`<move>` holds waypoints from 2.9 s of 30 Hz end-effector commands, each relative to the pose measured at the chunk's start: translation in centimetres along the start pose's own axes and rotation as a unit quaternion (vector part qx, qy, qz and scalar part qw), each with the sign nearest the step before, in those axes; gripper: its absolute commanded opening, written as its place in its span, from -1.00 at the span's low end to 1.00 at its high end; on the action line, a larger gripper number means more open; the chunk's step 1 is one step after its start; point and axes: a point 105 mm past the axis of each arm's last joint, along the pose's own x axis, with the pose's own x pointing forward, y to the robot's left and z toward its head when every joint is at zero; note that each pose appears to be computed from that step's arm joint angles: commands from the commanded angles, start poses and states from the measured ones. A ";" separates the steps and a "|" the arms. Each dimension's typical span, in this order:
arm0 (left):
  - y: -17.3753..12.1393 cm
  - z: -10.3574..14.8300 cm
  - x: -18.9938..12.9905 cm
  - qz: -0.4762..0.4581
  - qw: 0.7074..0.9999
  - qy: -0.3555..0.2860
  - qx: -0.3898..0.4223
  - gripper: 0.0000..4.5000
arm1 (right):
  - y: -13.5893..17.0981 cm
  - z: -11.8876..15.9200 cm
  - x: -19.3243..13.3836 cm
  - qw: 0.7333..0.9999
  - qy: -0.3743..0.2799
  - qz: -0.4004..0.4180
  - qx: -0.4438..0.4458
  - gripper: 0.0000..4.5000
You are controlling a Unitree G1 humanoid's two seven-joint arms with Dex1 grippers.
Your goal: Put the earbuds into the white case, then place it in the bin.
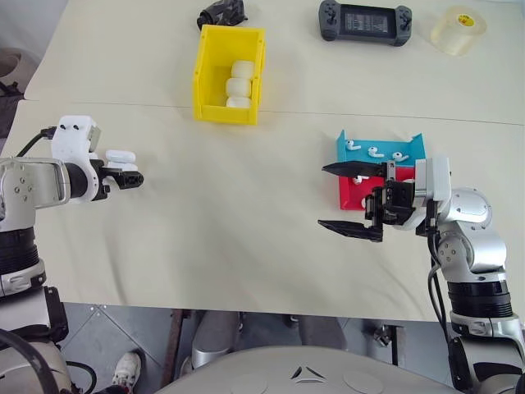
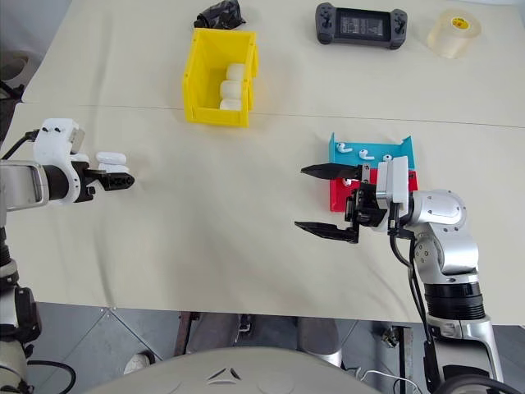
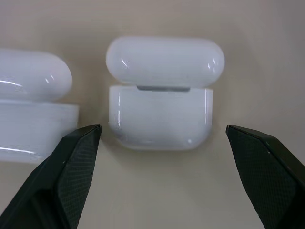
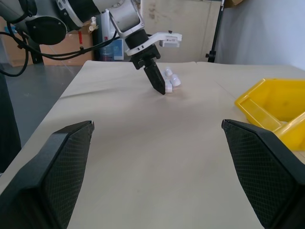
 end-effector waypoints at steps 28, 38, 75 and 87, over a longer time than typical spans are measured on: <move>-7.6 -0.4 -8.2 -0.266 0.820 -0.443 0.246 0.22 | -0.9 0.2 -4.0 0.995 0.043 -0.084 -0.031 1.00; -17.2 -4.8 -5.4 -0.406 0.716 -0.495 0.280 0.22 | -0.9 1.2 -10.7 0.973 0.128 -0.184 -0.052 1.00; -27.6 -3.3 -6.9 -0.642 0.523 -0.484 0.282 0.22 | -3.1 -0.2 -12.9 0.847 0.528 -0.053 -0.003 1.00; -27.9 -3.0 -7.2 -0.645 0.518 -0.486 0.283 0.22 | -4.3 -2.6 -13.5 0.832 0.555 -0.020 -0.010 1.00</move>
